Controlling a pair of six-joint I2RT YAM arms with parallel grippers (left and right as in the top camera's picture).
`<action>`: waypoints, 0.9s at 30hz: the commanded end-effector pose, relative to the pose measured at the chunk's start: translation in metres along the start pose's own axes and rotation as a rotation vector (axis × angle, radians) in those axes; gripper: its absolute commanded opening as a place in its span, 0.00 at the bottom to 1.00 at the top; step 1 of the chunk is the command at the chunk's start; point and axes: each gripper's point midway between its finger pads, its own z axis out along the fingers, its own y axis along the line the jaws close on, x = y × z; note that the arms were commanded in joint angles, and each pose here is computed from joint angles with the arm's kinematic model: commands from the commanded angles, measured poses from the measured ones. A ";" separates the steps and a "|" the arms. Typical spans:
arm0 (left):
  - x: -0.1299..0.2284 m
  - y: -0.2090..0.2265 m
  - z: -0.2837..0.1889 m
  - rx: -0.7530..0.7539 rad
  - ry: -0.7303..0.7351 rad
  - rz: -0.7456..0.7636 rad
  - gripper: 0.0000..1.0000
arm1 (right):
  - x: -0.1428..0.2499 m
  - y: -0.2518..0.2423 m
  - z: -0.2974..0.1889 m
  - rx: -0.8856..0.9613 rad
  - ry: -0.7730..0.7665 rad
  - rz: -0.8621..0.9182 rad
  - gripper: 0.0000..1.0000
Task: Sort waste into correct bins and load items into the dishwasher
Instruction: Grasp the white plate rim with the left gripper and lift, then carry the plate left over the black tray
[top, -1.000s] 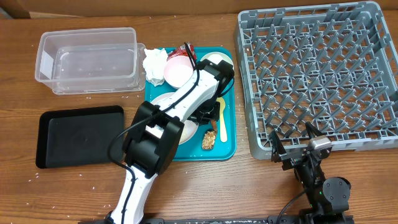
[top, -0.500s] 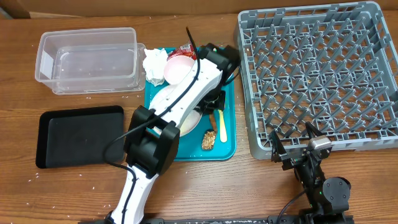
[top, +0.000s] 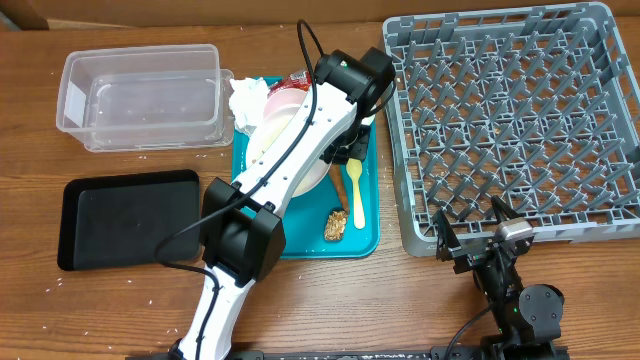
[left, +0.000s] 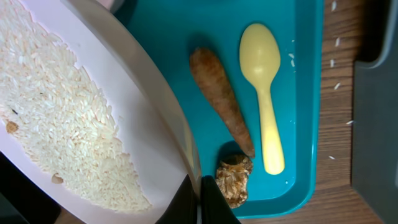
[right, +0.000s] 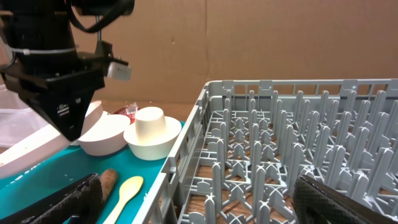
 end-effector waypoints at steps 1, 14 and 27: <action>-0.009 0.003 -0.019 -0.028 -0.067 0.041 0.04 | 0.002 -0.001 0.000 0.004 -0.001 -0.007 1.00; -0.001 0.014 -0.039 -0.055 -0.068 -0.027 0.04 | 0.002 -0.001 0.000 0.004 -0.001 -0.007 1.00; -0.002 0.060 -0.101 -0.039 -0.228 -0.171 0.04 | 0.002 -0.001 0.000 0.004 -0.001 -0.007 1.00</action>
